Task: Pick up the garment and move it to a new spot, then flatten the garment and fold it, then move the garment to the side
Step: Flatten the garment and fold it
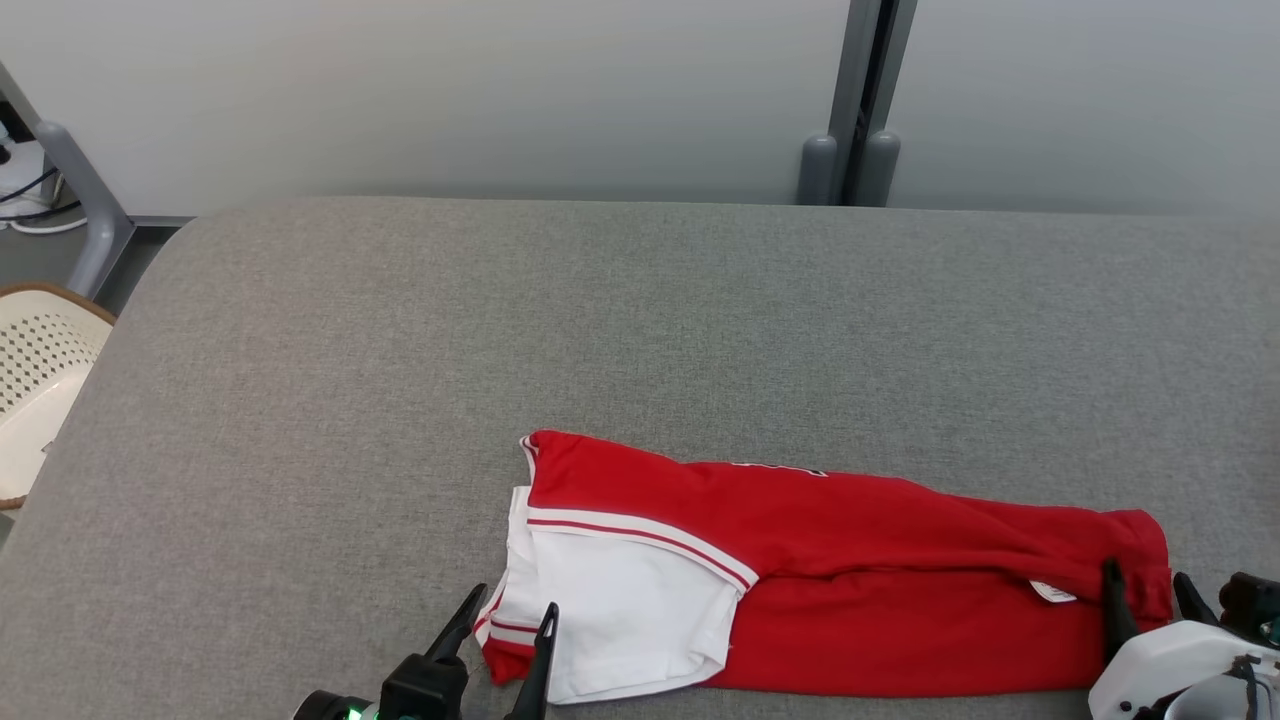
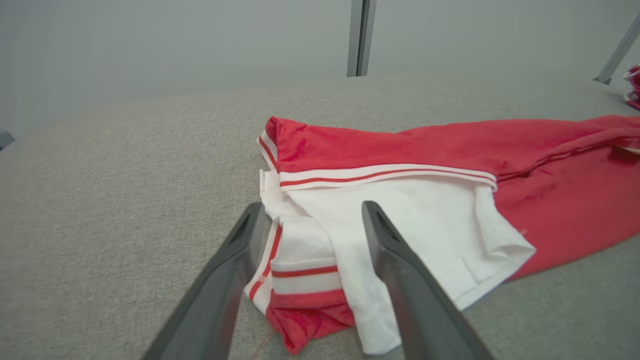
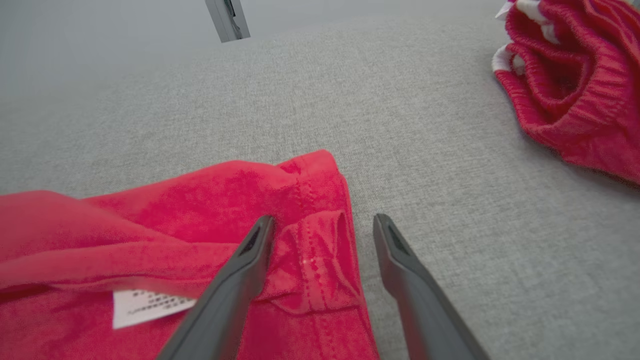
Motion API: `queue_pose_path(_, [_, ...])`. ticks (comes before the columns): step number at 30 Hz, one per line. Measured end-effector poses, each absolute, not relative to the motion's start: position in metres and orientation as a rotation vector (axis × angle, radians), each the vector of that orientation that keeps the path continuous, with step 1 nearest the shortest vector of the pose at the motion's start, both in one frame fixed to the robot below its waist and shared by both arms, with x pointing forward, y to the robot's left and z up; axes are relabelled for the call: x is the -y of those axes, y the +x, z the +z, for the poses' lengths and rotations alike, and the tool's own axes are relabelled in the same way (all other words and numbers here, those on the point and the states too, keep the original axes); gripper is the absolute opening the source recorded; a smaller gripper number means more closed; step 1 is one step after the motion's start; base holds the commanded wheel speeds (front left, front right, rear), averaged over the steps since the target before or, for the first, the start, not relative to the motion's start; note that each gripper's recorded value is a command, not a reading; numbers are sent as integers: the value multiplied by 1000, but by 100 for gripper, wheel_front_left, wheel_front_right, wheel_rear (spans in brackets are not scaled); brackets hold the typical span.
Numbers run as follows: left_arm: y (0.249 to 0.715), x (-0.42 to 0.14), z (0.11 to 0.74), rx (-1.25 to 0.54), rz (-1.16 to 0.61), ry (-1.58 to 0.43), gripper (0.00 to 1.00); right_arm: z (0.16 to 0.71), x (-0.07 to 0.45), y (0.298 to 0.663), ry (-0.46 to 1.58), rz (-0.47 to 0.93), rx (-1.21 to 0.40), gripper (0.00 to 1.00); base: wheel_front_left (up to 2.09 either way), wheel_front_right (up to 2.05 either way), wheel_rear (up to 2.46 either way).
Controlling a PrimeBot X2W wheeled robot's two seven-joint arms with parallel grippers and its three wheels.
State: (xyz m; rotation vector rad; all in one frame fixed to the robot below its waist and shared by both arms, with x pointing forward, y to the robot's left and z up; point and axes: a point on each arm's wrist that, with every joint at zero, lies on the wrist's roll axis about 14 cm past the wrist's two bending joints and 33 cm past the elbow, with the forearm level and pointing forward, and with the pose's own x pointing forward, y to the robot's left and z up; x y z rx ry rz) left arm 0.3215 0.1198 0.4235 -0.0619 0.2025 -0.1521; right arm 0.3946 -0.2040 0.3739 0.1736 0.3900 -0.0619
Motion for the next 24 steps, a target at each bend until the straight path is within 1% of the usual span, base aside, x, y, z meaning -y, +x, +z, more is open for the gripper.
queue_pose_path(6, [320, -125, 422, -206, -137, -65, 100, 352, 188, 390, 191, -32, -484, 100, 0, 0, 0])
queue_pose_path(7, [320, -126, 421, -207, -134, -64, 100, 350, 186, 390, 194, -29, -493, 91, 0, 0, 0])
queue_pose_path(8, [319, -126, 421, -207, -132, -67, 100, 349, 185, 390, 193, -26, -498, 56, 0, 0, 0])
queue_pose_path(9, [319, -126, 421, -208, -132, -67, 100, 349, 184, 390, 194, -23, -503, 18, 0, 0, 0])
queue_pose_path(10, [319, -127, 420, -209, -128, -69, 100, 349, 183, 391, 195, -21, -505, 0, 0, 0, 0])
queue_pose_path(15, [321, -125, 420, -208, -135, -71, 100, 352, 188, 395, 199, -27, -495, 0, 0, 0, 0])
queue_pose_path(21, [322, -121, 420, -207, -152, -72, 100, 381, 223, 410, 186, -101, -376, 0, 0, 0, 0])
queue_pose_path(24, [322, -120, 421, -205, -158, -69, 100, 394, 219, 412, 186, -95, -325, 0, 0, 0, 0])
